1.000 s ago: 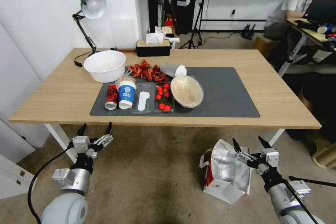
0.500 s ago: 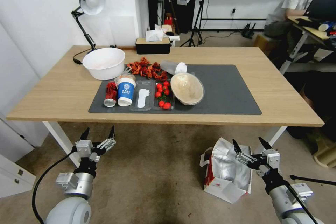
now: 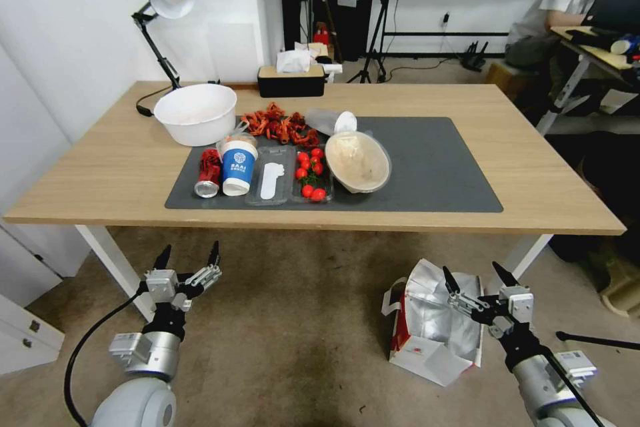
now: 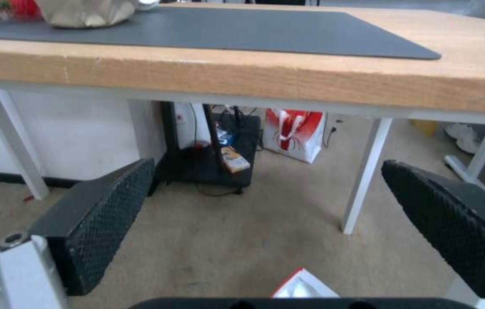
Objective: Pick up the food delivery bag from the floor and place it on the table.
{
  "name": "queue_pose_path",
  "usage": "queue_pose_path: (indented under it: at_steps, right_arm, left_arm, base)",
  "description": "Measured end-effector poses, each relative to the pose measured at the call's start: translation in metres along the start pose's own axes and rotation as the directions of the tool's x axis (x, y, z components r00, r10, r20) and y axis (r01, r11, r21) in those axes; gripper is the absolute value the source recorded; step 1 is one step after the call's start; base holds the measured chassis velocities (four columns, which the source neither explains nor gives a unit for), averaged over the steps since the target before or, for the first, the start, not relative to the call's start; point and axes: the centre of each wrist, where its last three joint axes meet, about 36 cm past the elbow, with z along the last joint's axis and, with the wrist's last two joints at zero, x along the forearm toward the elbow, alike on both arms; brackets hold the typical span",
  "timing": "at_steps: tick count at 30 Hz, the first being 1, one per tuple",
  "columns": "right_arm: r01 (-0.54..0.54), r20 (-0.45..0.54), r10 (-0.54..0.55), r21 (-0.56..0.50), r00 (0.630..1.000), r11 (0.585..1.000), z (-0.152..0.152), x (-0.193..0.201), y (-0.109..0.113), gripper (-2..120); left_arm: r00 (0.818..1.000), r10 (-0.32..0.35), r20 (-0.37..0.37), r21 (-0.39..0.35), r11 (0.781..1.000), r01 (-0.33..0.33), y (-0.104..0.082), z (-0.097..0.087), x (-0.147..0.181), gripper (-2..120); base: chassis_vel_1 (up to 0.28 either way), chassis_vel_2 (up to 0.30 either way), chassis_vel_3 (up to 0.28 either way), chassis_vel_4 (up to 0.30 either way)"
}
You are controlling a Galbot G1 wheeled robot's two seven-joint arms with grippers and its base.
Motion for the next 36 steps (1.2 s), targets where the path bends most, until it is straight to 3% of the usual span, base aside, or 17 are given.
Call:
queue_pose_path:
  at_steps: [36]
  right_arm:
    - [-0.009,-0.028,0.009,0.017,1.000,1.000,0.010,-0.005,-0.004,100]
  left_arm:
    - [1.000,0.028,0.005,0.036,0.999,-0.028,-0.011,0.020,-0.009,100]
  base:
    - [0.000,0.000,0.000,0.000]
